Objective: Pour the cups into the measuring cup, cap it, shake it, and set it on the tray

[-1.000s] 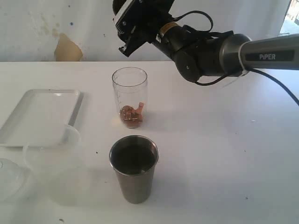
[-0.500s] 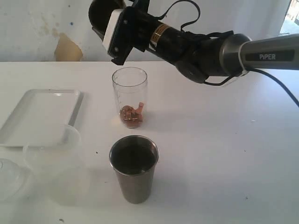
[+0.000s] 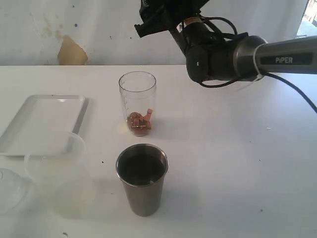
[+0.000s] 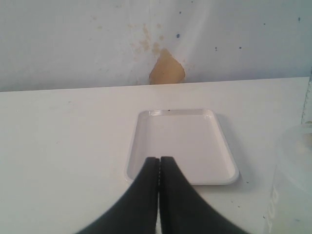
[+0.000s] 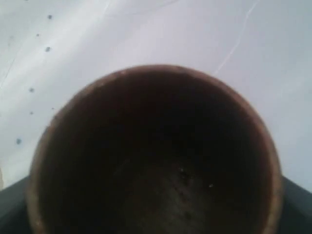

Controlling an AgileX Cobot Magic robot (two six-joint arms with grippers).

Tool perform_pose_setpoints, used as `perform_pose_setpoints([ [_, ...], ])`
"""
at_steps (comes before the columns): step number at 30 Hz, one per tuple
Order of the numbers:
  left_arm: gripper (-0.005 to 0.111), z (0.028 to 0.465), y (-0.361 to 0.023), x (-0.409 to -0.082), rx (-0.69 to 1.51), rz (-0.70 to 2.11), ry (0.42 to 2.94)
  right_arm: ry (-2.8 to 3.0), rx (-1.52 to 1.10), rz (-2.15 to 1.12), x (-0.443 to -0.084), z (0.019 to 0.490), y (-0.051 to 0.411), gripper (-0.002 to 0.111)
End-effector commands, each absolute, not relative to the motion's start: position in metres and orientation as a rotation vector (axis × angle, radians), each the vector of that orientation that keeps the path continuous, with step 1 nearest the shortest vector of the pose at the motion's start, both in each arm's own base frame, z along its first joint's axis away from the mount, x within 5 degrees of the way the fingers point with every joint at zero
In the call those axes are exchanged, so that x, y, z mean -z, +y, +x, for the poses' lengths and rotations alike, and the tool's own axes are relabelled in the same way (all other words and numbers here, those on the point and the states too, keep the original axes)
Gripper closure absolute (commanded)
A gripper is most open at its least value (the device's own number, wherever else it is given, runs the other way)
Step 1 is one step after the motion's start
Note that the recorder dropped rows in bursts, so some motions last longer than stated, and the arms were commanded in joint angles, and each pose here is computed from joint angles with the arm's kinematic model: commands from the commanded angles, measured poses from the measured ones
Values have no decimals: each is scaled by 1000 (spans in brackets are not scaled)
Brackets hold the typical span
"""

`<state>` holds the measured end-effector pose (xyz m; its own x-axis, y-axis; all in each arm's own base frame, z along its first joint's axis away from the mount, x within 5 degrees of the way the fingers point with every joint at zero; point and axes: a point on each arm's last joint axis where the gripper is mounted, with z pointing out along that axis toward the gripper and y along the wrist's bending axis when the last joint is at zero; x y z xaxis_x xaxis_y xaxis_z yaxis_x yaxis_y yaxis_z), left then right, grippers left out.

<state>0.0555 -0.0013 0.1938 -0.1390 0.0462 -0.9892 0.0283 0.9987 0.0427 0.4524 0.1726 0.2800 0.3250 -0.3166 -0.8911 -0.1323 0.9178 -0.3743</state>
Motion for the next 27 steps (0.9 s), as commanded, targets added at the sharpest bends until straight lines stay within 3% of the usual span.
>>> perform_pose_setpoints([
  [1, 106, 55, -1, -192, -14, 58, 1715, 1335, 94, -213, -269, 458, 160, 108],
  [9, 106, 55, -1, -192, -14, 58, 1715, 1600, 127, 316, -215, 457, 120, 108],
  [19, 106, 55, -1, -192, -14, 58, 1715, 1749, 265, 170, -161, 462, 81, 108],
  [27, 106, 55, -1, -192, -14, 58, 1715, 2024, 122, -41, -127, 466, 71, 108],
])
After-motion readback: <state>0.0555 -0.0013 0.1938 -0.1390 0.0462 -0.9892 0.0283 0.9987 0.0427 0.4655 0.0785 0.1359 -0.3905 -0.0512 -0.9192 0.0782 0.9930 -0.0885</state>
